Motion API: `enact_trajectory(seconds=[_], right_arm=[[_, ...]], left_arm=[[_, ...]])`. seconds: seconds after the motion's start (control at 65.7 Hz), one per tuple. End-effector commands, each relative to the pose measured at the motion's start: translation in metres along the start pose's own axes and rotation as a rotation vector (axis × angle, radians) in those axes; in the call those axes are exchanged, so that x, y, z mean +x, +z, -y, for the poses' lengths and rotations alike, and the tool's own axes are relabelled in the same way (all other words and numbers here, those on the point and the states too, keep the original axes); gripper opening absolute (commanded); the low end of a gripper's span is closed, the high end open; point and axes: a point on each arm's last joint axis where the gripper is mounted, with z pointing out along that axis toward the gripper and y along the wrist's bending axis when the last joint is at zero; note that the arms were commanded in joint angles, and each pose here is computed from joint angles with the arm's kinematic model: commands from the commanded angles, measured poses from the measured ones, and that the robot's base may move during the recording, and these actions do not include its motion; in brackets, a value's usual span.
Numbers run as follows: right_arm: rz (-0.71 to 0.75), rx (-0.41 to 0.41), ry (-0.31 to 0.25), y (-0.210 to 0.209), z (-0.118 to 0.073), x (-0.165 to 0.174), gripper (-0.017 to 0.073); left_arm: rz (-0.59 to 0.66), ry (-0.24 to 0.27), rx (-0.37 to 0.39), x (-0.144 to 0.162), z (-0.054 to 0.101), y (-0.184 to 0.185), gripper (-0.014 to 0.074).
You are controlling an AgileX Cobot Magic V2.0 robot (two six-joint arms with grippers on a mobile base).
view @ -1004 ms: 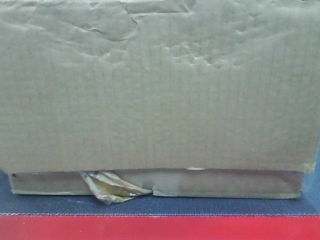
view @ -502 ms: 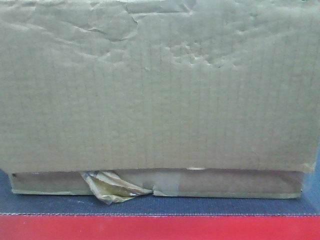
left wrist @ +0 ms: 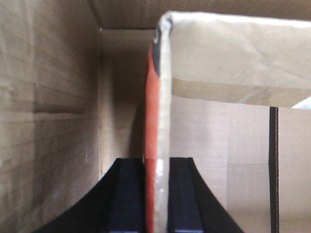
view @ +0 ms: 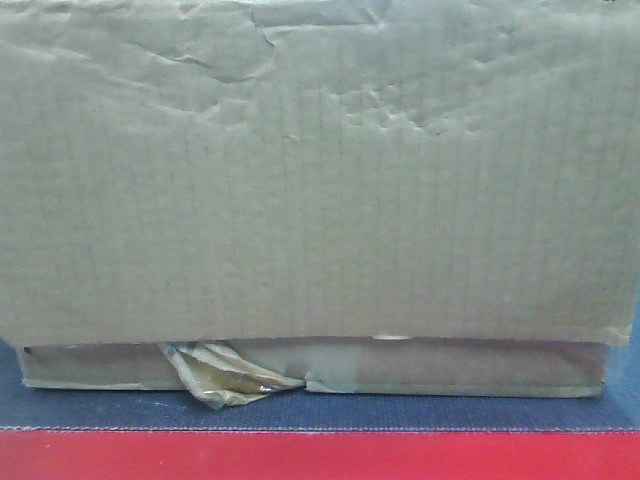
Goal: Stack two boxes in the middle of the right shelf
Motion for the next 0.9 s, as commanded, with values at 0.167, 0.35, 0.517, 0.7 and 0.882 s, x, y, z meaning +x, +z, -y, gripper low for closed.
enact_trajectory(seconds=[0.167,0.35,0.517,0.7,0.882], right_arm=[[0.027,-0.001,-0.013,0.0,0.0,-0.002,-0.0163],[0.027,-0.001,-0.013,0.0,0.0,-0.002,-0.0163],[0.027,-0.001,-0.013,0.0,0.0,-0.002,-0.0163],[0.027,-0.001,-0.013,0.0,0.0,-0.002,-0.0163],[0.027,-0.001,-0.013,0.0,0.0,-0.002,-0.0163]], left_arm=[[0.018,-0.024,0.056,-0.002,0.002,-0.01,0.0237],[0.082,-0.044,0.115,-0.011,0.003,-0.038,0.0322],[0.251,-0.008,0.125,-0.024,-0.009,-0.089,0.0318],[0.351,-0.002,0.021,-0.029,-0.04,-0.111,0.0318],[0.213,-0.044,0.062,-0.023,-0.06,-0.084,0.0318]])
